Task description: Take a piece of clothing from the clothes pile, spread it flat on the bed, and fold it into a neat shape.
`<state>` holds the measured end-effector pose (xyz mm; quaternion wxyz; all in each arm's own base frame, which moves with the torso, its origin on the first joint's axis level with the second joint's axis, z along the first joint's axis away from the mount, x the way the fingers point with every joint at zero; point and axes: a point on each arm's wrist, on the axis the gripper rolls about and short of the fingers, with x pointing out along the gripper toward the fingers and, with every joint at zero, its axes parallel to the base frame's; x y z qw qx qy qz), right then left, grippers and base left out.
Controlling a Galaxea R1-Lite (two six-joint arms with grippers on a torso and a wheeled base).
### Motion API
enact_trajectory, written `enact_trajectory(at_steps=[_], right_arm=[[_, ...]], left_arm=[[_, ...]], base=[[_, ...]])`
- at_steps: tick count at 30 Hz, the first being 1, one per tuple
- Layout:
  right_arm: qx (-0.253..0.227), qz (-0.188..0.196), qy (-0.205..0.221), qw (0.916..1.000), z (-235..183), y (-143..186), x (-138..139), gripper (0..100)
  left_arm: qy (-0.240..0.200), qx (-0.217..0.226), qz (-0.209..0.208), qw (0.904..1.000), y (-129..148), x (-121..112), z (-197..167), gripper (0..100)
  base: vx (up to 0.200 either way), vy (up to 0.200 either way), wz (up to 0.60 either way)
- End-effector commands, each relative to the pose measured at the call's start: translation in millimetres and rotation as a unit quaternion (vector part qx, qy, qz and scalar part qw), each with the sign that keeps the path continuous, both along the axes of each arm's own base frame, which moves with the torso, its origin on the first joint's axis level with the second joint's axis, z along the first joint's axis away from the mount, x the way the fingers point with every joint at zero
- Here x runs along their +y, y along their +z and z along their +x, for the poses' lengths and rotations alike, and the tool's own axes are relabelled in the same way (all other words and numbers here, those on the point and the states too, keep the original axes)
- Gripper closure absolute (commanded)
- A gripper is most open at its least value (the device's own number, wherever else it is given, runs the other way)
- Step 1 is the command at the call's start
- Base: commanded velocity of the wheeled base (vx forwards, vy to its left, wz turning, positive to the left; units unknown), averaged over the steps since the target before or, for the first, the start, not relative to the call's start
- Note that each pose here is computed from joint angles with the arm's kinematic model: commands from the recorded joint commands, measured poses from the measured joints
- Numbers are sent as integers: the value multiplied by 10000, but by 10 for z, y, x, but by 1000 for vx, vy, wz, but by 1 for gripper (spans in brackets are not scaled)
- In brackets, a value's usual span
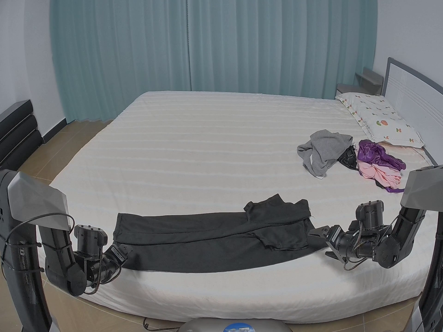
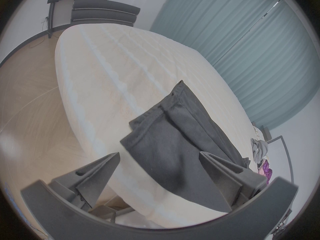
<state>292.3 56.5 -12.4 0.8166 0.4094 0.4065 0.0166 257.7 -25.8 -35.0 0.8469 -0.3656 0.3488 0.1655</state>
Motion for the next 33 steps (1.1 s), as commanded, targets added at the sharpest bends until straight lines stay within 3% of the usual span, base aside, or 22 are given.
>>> enact_trajectory(at_steps=[1,5,6,11,23,33], right_arm=[[21,-24,32,10000,-5,-16,22,0],[23,-88,20,10000,4,-34,48,0],[23,-93,19,10000,6,-37,57,0],[80,-449,-120,9989,13,-139,165,0],[82,-747,-235,9969,313,-245,329,0],[129,-1134,-3,9935,442,-346,429,0]], left_arm=[[-36,117,180,9998,-148,63,52,0],[-35,111,211,9997,-149,75,54,0],[-35,111,211,9997,-149,75,54,100],[94,-42,184,9998,-98,126,85,100],[226,-276,81,9993,-46,153,113,100],[260,-245,73,9993,-66,166,114,100]], base=[[0,0,0],[0,0,0],[0,0,0],[0,0,0],[0,0,0],[0,0,0]])
